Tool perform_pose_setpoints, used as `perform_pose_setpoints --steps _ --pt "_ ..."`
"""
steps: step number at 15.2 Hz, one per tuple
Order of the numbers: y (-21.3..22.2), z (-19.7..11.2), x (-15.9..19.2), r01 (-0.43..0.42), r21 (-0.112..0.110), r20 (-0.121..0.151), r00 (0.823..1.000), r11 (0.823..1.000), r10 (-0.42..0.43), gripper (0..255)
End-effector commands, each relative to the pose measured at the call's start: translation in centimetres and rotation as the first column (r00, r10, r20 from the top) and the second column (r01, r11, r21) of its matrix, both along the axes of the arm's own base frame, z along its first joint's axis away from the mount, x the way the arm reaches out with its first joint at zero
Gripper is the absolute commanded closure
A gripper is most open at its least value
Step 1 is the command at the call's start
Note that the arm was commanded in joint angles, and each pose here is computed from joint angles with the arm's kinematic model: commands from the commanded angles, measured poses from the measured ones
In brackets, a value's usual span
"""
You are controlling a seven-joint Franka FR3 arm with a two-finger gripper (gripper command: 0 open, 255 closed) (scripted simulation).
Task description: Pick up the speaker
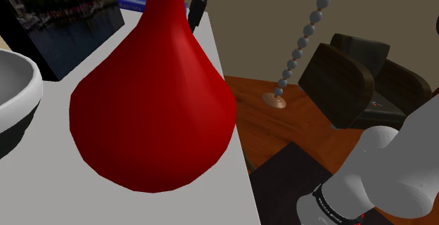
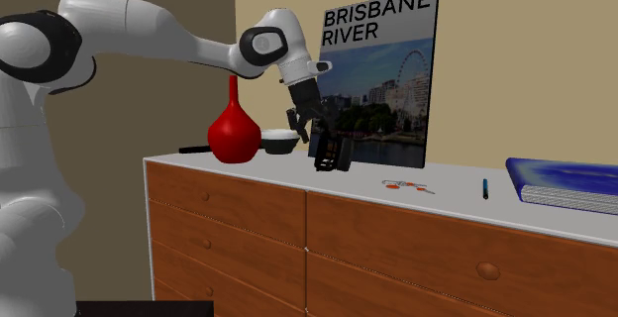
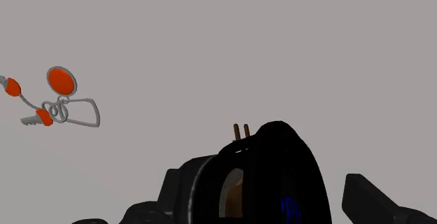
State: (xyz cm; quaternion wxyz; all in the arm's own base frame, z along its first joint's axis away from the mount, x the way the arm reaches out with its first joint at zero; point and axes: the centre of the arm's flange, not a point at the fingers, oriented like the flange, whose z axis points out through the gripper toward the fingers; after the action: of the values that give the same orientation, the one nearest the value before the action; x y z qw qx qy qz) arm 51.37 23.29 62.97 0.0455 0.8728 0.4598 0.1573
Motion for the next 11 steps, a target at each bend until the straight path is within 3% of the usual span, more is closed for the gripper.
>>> perform_pose_setpoints --steps 1,11 --pt "0.03 -0.20 -0.06 0.000 0.000 0.000 1.000 1.000 0.000 255" --pt "0.07 0.33 -0.04 0.000 0.000 0.000 1.000 1.000 0.000 255"
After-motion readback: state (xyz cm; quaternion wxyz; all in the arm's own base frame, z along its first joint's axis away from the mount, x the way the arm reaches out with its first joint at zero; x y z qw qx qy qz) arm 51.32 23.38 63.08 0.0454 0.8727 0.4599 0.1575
